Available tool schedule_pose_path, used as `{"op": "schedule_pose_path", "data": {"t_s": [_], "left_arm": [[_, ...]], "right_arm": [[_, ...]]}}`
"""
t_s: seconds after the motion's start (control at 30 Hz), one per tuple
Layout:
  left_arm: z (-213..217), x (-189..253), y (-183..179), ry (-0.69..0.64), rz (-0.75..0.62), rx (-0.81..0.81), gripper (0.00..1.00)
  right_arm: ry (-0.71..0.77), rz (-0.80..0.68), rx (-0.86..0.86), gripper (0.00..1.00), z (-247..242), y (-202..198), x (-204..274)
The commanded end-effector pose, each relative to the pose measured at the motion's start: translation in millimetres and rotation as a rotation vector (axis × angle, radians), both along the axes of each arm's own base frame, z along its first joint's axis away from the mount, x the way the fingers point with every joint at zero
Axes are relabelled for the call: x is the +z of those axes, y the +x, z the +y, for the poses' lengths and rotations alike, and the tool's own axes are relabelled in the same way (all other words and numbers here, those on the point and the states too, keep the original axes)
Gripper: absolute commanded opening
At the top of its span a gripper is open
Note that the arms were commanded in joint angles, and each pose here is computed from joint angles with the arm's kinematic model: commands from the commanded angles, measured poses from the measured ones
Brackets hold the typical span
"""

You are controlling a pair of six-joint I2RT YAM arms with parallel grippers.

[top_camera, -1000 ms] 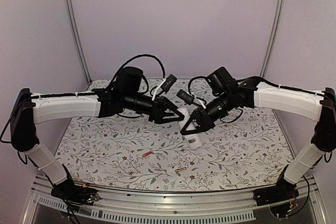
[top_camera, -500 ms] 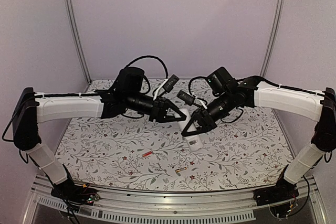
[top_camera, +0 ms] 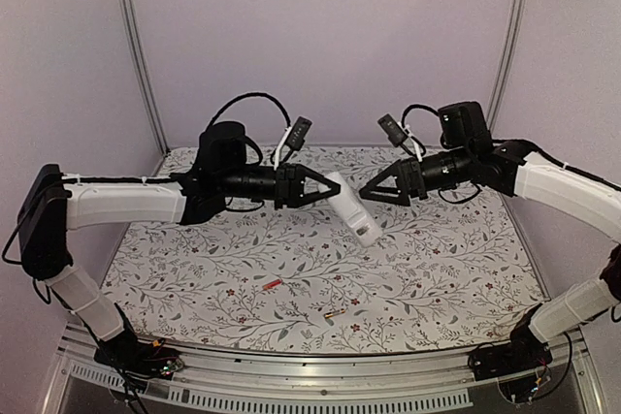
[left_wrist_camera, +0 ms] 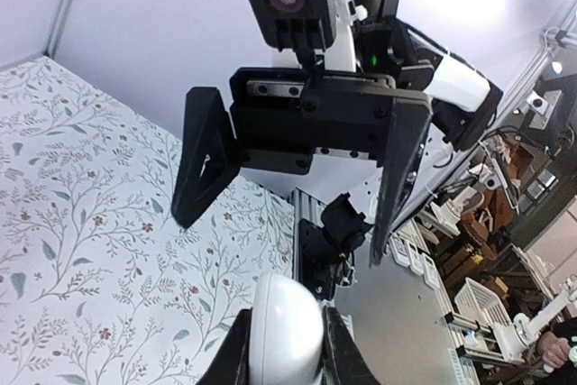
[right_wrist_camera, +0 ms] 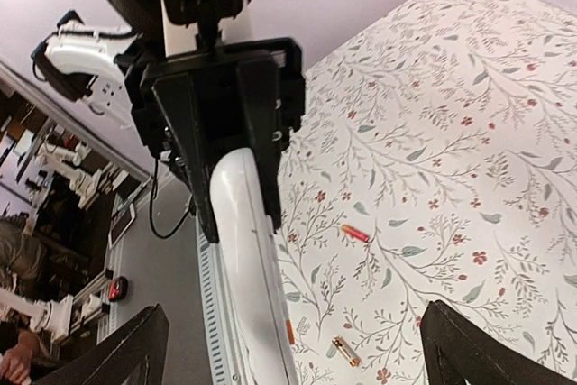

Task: Load the batteries into the remote control
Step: Pass from the right arm to the left, then pass from the left arm to the right

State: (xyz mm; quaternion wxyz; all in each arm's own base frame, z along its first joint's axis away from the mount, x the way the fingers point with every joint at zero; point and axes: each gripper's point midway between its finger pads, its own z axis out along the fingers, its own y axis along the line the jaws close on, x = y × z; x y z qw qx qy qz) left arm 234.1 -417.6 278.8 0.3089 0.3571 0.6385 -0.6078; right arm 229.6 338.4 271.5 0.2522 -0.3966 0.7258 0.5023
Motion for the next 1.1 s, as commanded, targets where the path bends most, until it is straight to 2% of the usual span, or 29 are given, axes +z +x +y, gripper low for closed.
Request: {"op": "schedule_pose_path", "data": {"t_s": [0.0,0.13,0.3,0.47,0.6,0.77,0.97,1.07], "left_arm": [[19,57,24,-0.182,-0.068,0.173,0.00],[31,78,31,-0.289,-0.058,0.259,0.00],[49,93,41,-0.353,-0.056,0.378,0.00],[72,104,48,-0.489,-0.021,0.489,0.00],[76,106,47,-0.557,0.011,0.502,0.00],[82,114,39,-0.658,0.008,0.515,0.00],[72,114,32,-0.671,0.012,0.497,0.00],[72,114,31,-0.686,0.018,0.493,0.00]], "right_arm": [[0.161,-0.088,-0.260,0.99,-28,35,49],[0.233,-0.165,-0.399,0.99,-46,42,66],[0.276,-0.126,-0.466,0.99,-51,49,81],[0.325,-0.176,-0.380,0.99,-42,40,91],[0.394,-0.154,-0.345,0.98,-34,41,97],[0.482,-0.052,-0.283,0.90,-12,40,100],[0.544,-0.029,-0.220,0.84,12,31,109],[0.572,-0.019,-0.206,0.75,17,31,113]]}}
